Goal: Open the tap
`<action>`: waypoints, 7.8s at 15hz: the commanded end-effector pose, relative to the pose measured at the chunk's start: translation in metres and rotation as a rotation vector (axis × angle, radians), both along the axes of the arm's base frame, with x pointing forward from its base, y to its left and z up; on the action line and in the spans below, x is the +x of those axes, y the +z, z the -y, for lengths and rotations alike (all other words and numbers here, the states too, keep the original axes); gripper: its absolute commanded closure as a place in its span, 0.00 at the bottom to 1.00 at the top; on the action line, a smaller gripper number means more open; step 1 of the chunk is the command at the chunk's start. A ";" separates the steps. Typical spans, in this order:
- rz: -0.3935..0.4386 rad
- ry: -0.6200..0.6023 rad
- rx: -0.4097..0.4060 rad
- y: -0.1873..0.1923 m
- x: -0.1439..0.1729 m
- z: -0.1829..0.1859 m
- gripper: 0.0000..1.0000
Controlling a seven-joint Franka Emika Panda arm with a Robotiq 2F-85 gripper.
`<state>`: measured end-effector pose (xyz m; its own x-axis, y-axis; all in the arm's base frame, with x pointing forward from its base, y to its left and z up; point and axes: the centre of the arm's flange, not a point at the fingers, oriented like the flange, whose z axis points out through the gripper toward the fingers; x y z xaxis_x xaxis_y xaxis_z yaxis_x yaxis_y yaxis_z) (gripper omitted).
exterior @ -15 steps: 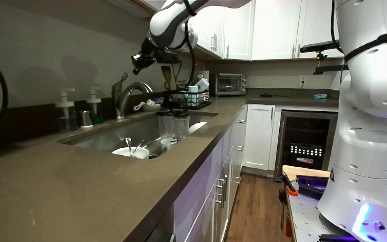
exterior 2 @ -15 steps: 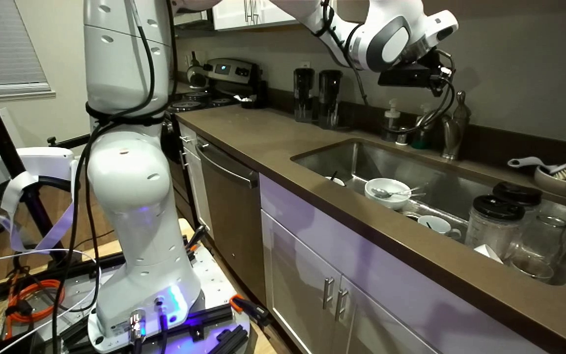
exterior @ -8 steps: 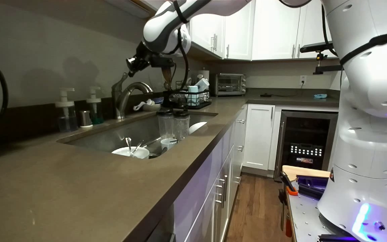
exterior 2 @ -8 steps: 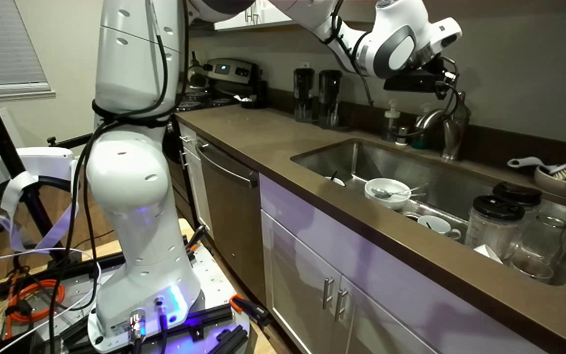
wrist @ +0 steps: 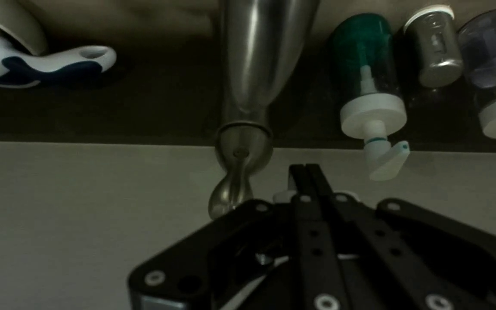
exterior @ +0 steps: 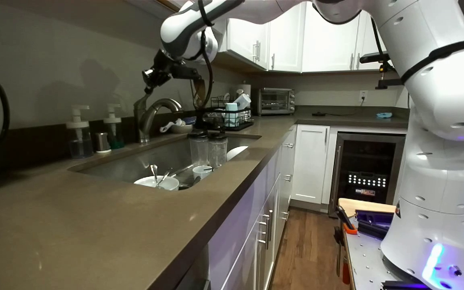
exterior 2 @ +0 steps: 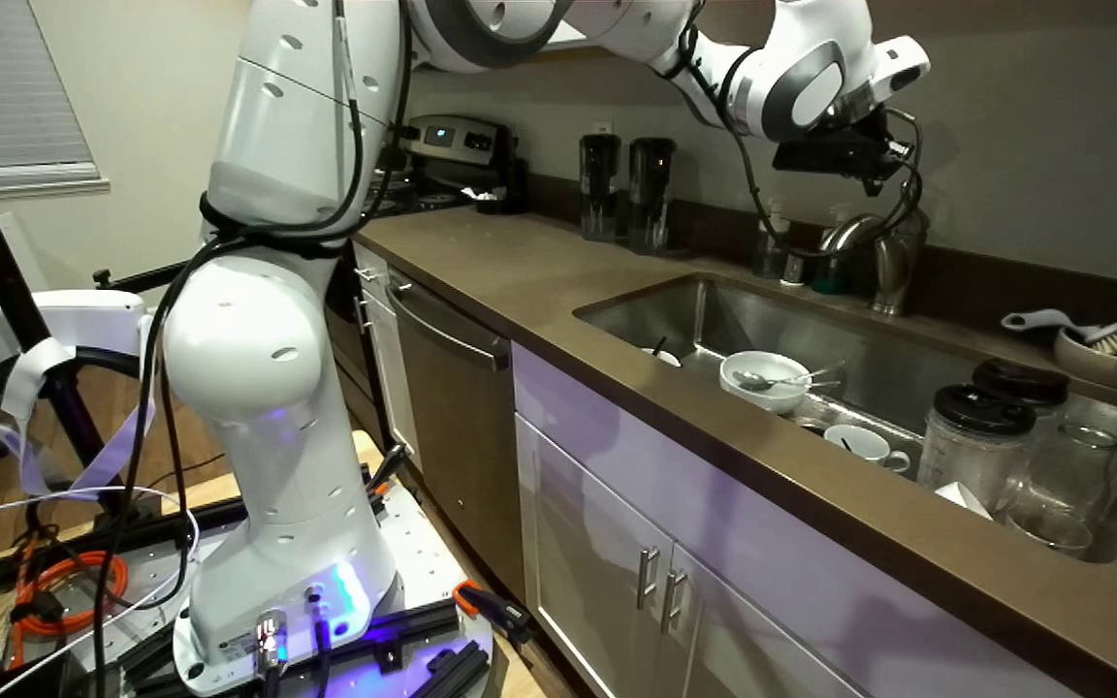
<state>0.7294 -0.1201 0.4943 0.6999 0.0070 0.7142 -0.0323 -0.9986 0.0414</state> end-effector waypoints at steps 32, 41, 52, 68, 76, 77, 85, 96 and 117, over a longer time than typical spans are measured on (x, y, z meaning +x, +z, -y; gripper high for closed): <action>0.171 -0.191 0.029 0.024 0.040 0.050 0.97; 0.150 -0.270 -0.070 0.043 0.043 0.048 0.98; -0.182 -0.220 -0.036 0.034 0.048 0.033 0.98; -0.062 -0.193 0.049 0.010 0.061 0.035 0.98; 0.011 -0.198 0.070 0.006 0.063 0.041 0.98; 0.022 -0.199 0.074 0.006 0.064 0.042 0.98; 0.034 -0.199 0.078 0.007 0.065 0.043 0.98; 0.051 -0.186 0.096 0.011 0.067 0.036 0.98; 0.129 -0.228 0.093 0.006 0.059 0.038 0.99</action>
